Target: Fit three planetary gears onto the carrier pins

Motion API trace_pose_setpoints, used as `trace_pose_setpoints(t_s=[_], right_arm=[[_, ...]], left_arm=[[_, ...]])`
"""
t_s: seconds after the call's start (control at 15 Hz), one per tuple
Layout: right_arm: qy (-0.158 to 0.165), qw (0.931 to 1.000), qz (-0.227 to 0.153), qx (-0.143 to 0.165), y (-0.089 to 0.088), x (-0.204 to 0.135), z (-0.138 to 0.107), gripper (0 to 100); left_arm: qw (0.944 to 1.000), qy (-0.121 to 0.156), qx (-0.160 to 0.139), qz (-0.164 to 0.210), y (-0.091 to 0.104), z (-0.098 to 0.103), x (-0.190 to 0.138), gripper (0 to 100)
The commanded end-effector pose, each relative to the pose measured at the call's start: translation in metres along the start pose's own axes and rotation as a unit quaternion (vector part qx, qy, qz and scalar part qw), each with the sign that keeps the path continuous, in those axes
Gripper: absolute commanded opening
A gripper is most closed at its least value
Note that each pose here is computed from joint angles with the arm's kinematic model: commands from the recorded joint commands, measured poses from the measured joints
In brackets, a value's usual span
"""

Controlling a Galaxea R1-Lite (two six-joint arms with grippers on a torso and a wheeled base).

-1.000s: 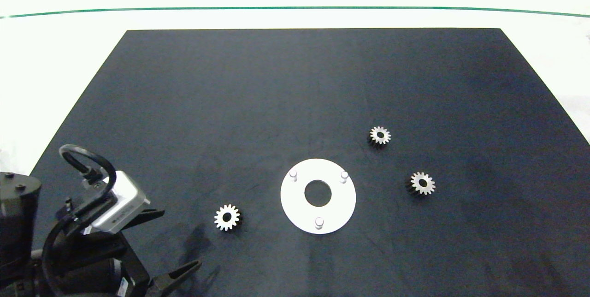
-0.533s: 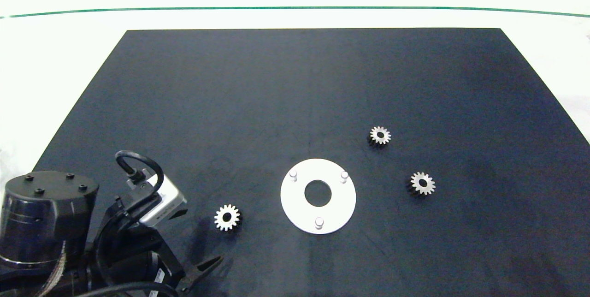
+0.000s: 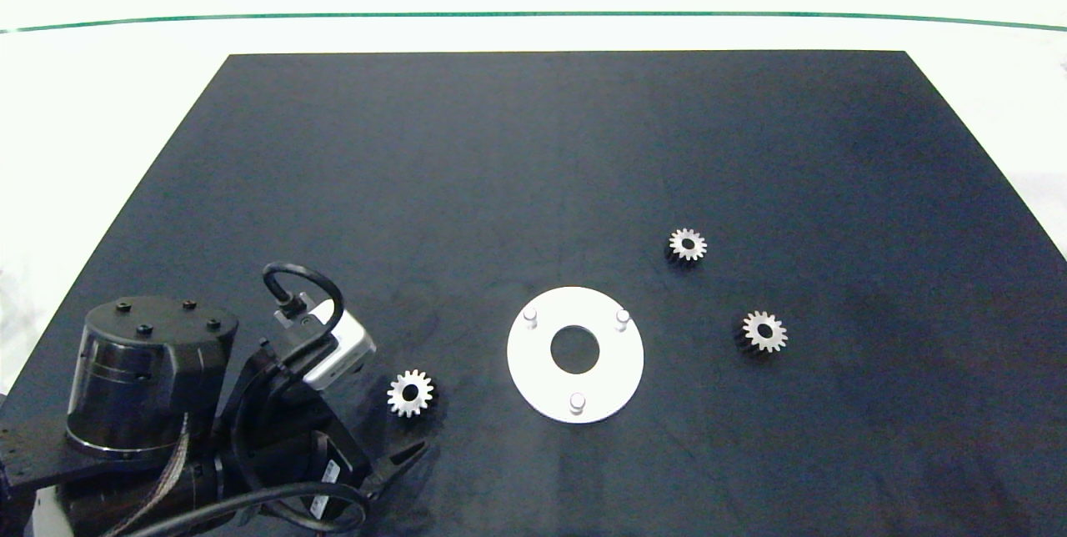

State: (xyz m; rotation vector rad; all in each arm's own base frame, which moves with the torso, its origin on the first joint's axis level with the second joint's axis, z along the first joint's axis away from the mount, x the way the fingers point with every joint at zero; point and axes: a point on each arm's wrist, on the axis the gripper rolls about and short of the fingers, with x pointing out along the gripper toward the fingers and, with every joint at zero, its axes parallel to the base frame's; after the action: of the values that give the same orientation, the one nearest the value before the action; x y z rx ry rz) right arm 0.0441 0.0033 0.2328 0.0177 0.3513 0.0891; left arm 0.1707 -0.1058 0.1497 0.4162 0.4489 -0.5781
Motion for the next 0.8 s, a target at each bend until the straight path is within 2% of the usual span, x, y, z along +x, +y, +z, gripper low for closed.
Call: trace_pose_setpoints(t_s=[0.07,0.2,0.8], right_arm=[[0.001,1.0000,0.000,0.001,0.000,0.000,0.000,100],[0.001,1.0000,0.000,0.001,0.000,0.000,-0.001,100],[0.002,1.0000,0.001,0.001,0.000,0.000,-0.001,100]], left_arm=[[1.0000,0.006,0.005,-0.005,-0.003,0.000,0.007,100],[0.9999,0.008,0.006,0.005,-0.003,0.000,0.011,100],[0.9999,0.013,0.008,0.003,-0.006,0.000,0.023,100]])
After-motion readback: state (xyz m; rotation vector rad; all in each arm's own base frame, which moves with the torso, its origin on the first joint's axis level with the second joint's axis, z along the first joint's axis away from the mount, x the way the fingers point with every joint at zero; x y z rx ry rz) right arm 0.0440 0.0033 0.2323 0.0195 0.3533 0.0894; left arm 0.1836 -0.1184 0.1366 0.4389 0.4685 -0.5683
